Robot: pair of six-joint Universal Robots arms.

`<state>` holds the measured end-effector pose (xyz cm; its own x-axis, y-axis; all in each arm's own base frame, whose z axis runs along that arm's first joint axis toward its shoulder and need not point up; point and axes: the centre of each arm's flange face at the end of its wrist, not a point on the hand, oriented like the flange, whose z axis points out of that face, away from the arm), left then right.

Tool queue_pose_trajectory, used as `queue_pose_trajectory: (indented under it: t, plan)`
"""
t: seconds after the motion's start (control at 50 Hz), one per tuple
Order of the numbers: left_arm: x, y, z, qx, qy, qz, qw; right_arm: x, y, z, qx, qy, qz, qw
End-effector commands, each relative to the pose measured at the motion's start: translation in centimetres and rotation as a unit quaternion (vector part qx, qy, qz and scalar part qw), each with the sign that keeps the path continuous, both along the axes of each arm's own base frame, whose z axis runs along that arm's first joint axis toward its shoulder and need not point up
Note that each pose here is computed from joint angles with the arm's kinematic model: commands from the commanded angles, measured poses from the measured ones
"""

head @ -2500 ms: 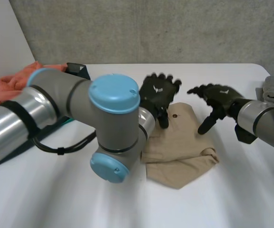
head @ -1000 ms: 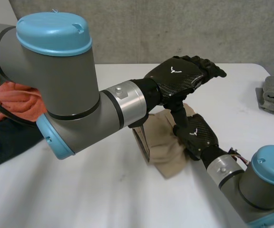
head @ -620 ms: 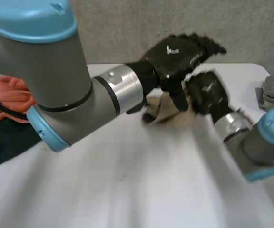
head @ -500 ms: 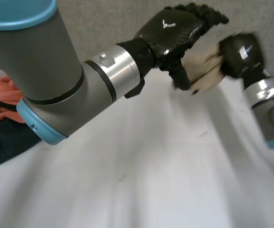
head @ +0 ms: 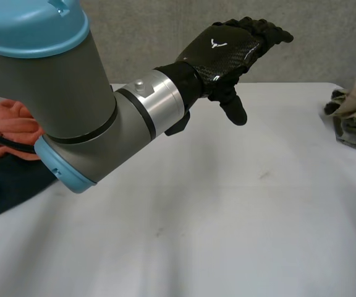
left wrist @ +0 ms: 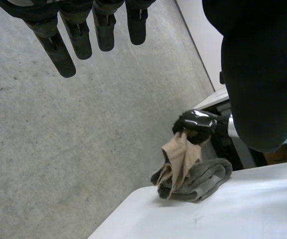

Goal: Fold the laundry.

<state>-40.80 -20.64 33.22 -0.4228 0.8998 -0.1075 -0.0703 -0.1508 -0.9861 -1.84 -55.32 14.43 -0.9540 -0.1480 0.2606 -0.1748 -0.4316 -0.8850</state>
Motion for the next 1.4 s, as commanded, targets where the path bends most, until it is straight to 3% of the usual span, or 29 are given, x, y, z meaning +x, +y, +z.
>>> queue_pose_trajectory:
  t: [0.02,0.24,0.48,0.62,0.72,0.8,0.82,0.88,0.9,0.96,0.98,1.04,1.06,1.12,1.14,1.22,1.4]
  plan:
    - [-0.1,0.0,-0.7,0.007,-0.007,-0.001,1.0,-1.4,0.0,-5.2,0.024,0.013,0.011,1.0]
    - [-0.1,0.2,-1.1,0.013,-0.012,-0.003,1.0,-0.9,0.6,-5.3,0.053,0.022,-0.001,0.998]
    - [-0.2,1.3,-0.5,0.01,-0.008,-0.012,1.0,-2.3,5.3,2.3,0.158,0.024,-0.068,0.985]
    - [-0.2,1.7,-0.5,0.013,-0.008,-0.016,1.0,-5.5,9.4,6.7,0.197,0.132,-0.166,0.957]
    - [0.0,1.8,0.5,0.0,0.002,-0.015,1.0,-7.6,10.3,10.7,0.16,0.216,-0.282,0.921]
    - [0.9,1.3,3.0,-0.026,0.028,0.009,0.999,-3.3,9.9,14.0,0.08,0.231,-0.264,0.933]
    - [1.8,0.5,4.2,-0.035,0.041,0.039,0.998,0.0,10.0,15.3,0.045,0.226,-0.23,0.946]
    - [3.7,-1.7,5.4,-0.043,0.054,0.104,0.992,4.3,11.1,16.5,0.007,0.212,-0.178,0.961]
    - [5.2,-3.4,5.6,-0.043,0.053,0.148,0.987,7.0,12.3,17.0,-0.011,0.206,-0.142,0.968]
    - [7.9,-5.7,6.0,-0.044,0.043,0.214,0.975,12.0,15.2,16.8,-0.029,0.204,-0.069,0.976]
    - [9.9,-7.1,6.0,-0.05,0.026,0.257,0.965,13.4,16.0,16.4,-0.029,0.204,-0.049,0.977]
    - [12.7,-9.3,5.2,-0.071,-0.023,0.316,0.946,18.1,19.0,14.2,-0.018,0.205,0.017,0.978]
    - [14.5,-10.9,3.9,-0.087,-0.071,0.35,0.93,19.3,19.9,13.4,-0.012,0.205,0.037,0.978]
    - [16.6,-12.6,1.9,-0.107,-0.14,0.381,0.908,22.8,22.7,11.0,0.012,0.206,0.094,0.974]
    - [17.9,-13.8,0.7,-0.121,-0.178,0.399,0.891,23.4,23.3,10.4,0.019,0.207,0.105,0.973]
    - [21.3,-18.2,-3.1,-0.144,-0.24,0.439,0.854,25.3,25.7,7.8,0.054,0.216,0.142,0.964]
    - [25.8,-27.1,-14.1,-0.146,-0.266,0.485,0.82,25.0,26.8,4.0,0.111,0.237,0.144,0.954]
